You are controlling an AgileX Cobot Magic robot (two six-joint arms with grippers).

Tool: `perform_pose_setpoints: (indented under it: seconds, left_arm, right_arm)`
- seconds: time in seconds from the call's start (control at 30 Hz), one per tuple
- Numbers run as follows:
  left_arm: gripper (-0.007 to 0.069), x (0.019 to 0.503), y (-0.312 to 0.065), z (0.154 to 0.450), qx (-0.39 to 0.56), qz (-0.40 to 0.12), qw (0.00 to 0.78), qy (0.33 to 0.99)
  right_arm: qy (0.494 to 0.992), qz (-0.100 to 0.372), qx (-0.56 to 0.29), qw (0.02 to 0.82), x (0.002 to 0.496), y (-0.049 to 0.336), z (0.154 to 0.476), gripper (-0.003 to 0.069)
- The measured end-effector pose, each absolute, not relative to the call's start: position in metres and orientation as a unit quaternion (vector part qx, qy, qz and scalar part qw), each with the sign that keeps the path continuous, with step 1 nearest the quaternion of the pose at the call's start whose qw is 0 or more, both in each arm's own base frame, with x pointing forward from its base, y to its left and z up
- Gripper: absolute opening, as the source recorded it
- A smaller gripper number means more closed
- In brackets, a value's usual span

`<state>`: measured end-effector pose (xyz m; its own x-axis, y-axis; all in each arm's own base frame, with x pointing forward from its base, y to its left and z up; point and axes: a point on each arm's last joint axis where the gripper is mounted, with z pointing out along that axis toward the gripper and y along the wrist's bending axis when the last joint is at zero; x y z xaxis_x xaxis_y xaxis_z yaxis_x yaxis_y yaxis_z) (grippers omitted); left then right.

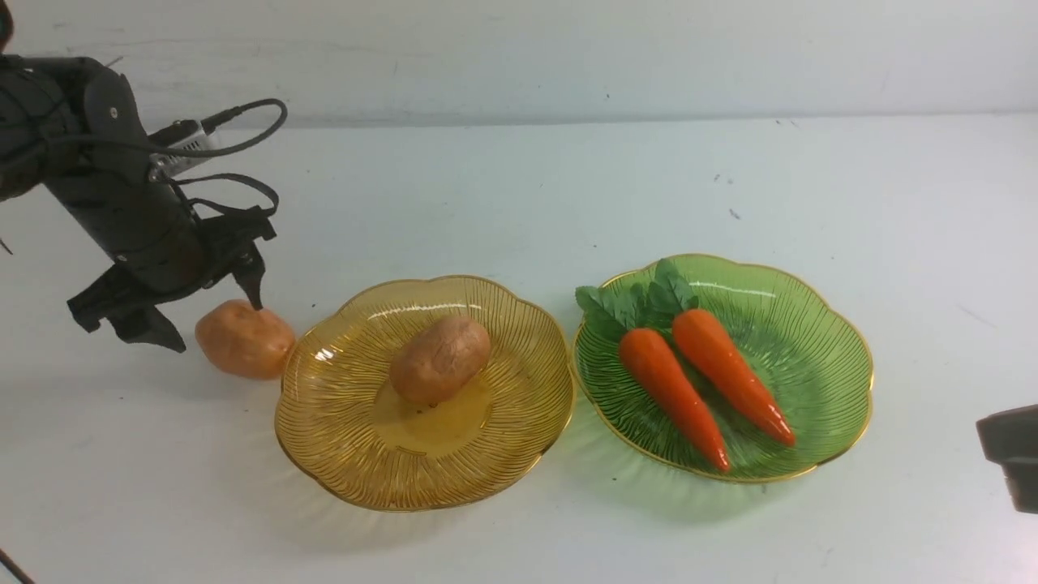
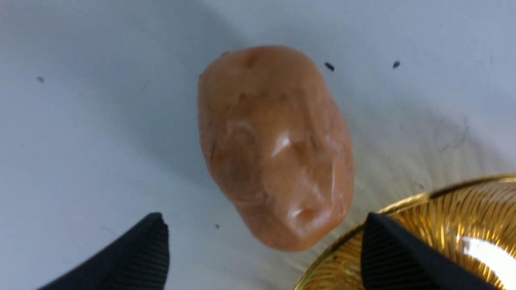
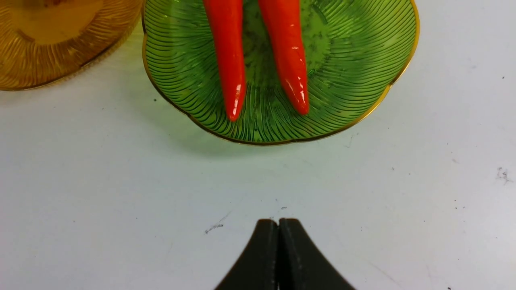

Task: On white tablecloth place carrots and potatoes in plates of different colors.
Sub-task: 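Put the potatoes from the left side into the left plate with the left gripper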

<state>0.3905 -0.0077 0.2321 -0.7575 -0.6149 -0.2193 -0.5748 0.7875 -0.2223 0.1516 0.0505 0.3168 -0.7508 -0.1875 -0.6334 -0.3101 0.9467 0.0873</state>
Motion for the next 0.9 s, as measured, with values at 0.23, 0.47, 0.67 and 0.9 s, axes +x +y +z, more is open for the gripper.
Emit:
perform_pose_setpoints:
  seconds: [0.23, 0.47, 0.67, 0.9]
  left_arm:
    - [0.0683, 0.408, -0.008, 0.202, -0.354, -0.084, 0.15, 0.919]
    - [0.0676, 0.416, -0.008, 0.171, -0.363, -0.076, 0.128, 0.92]
    - [0.0501, 0.418, -0.008, 0.155, -0.356, -0.065, 0.113, 0.925]
    - [0.0395, 0.414, -0.006, 0.207, -0.259, -0.052, 0.143, 0.954]
  right_arm:
    - [0.931, 0.094, -0.133, 0.328, 0.152, 0.051, 0.317, -0.0015]
    - [0.932, 0.094, -0.134, 0.325, 0.151, 0.05, 0.316, -0.0015]
    - [0.932, 0.095, -0.133, 0.325, 0.151, 0.051, 0.316, -0.0015]
    - [0.932, 0.095, -0.133, 0.325, 0.151, 0.051, 0.316, -0.0015]
